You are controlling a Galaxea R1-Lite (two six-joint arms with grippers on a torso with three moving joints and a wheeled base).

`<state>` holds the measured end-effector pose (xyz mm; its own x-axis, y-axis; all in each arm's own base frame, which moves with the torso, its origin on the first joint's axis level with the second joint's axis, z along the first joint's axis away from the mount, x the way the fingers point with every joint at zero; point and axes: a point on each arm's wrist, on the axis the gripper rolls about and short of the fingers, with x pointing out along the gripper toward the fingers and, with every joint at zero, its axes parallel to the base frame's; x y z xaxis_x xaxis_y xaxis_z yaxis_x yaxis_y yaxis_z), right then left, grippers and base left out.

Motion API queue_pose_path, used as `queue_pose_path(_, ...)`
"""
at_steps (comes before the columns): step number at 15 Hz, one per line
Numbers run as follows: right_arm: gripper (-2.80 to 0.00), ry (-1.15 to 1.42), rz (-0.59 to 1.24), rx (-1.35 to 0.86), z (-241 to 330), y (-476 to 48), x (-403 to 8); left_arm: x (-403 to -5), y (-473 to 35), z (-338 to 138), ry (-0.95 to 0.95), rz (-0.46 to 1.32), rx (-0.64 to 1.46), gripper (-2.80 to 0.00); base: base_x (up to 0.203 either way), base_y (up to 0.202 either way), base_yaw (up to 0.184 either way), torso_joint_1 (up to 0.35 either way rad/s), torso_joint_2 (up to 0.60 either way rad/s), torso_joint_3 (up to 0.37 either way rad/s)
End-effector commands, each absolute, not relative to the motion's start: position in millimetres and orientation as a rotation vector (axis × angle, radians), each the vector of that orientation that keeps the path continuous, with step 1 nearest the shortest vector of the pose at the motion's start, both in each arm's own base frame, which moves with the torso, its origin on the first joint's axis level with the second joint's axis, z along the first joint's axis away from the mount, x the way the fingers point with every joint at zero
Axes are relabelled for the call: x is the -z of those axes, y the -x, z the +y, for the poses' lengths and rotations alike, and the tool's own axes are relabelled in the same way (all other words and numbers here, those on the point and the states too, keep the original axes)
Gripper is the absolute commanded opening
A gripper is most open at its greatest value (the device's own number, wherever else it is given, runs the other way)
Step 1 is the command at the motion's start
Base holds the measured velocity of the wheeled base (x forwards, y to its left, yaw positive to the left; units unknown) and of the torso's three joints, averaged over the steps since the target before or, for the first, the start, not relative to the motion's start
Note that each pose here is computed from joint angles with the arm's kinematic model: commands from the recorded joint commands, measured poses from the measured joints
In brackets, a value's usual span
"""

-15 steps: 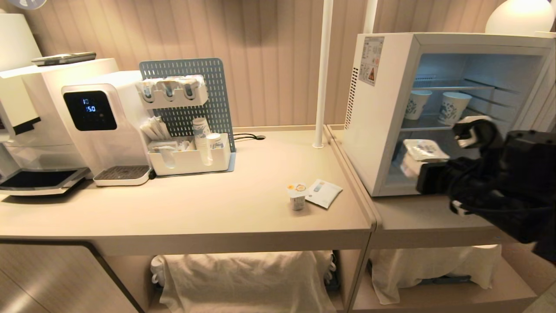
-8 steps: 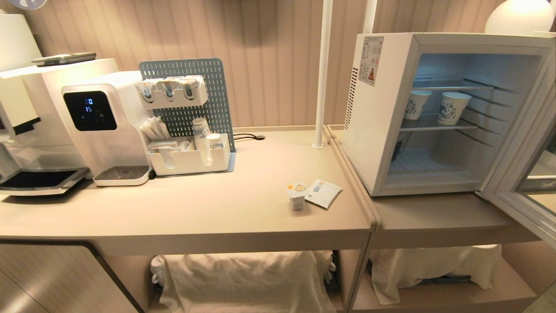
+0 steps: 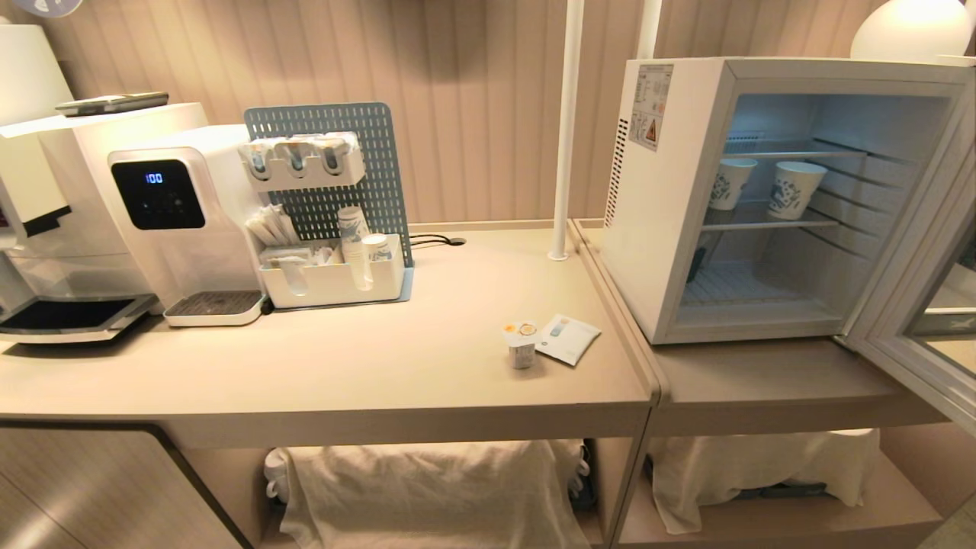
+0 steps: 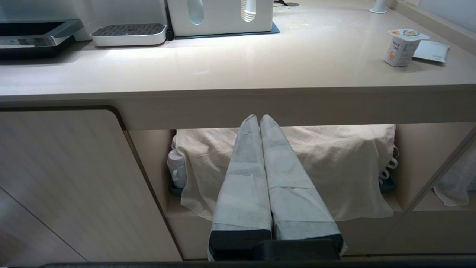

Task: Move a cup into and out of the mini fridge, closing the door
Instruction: Put the yoghurt in the freezer

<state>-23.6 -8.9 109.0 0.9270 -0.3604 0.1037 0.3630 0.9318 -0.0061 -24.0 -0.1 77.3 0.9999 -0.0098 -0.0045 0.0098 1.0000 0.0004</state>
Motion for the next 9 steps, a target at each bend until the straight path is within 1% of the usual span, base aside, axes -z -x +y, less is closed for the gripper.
queue_pose_path(1, -2.8, 0.035, -0.124, 0.076, -2.0, 25.0, -90.9, -77.2, 24.0, -0.2, 0.0, 0.005, 0.01, -2.8, 0.0, 0.0, 0.0, 0.0, 0.0, 0.0)
queue_pose_path(2, -2.8, 0.036, -0.045, 0.015, -0.5, 23.5, -81.2, -77.2, 24.1, -0.1, 0.0, 0.003, 0.009, -2.8, 0.0, 0.0, 0.0, 0.0, 0.0, 0.0)
queue_pose_path(3, -2.8, 0.041, 0.019, -0.001, -0.1, 23.4, -75.2, -77.2, 24.0, -0.1, 0.001, 0.005, 0.009, -2.8, 0.0, 0.0, 0.0, 0.0, 0.0, 0.0)
queue_pose_path(8, -2.8, 0.041, 0.004, -0.006, 0.0, 22.9, -75.7, -77.1, 24.0, -0.2, -0.002, 0.006, 0.011, -2.8, 0.0, 0.0, 0.0, 0.0, 0.0, 0.0)
queue_pose_path(9, -2.8, 0.043, 0.001, -0.006, 0.0, 22.8, -75.8, -77.1, 24.0, -0.1, -0.002, 0.006, 0.009, -2.8, 0.054, -0.032, 0.008, -0.002, 0.0, 0.005)
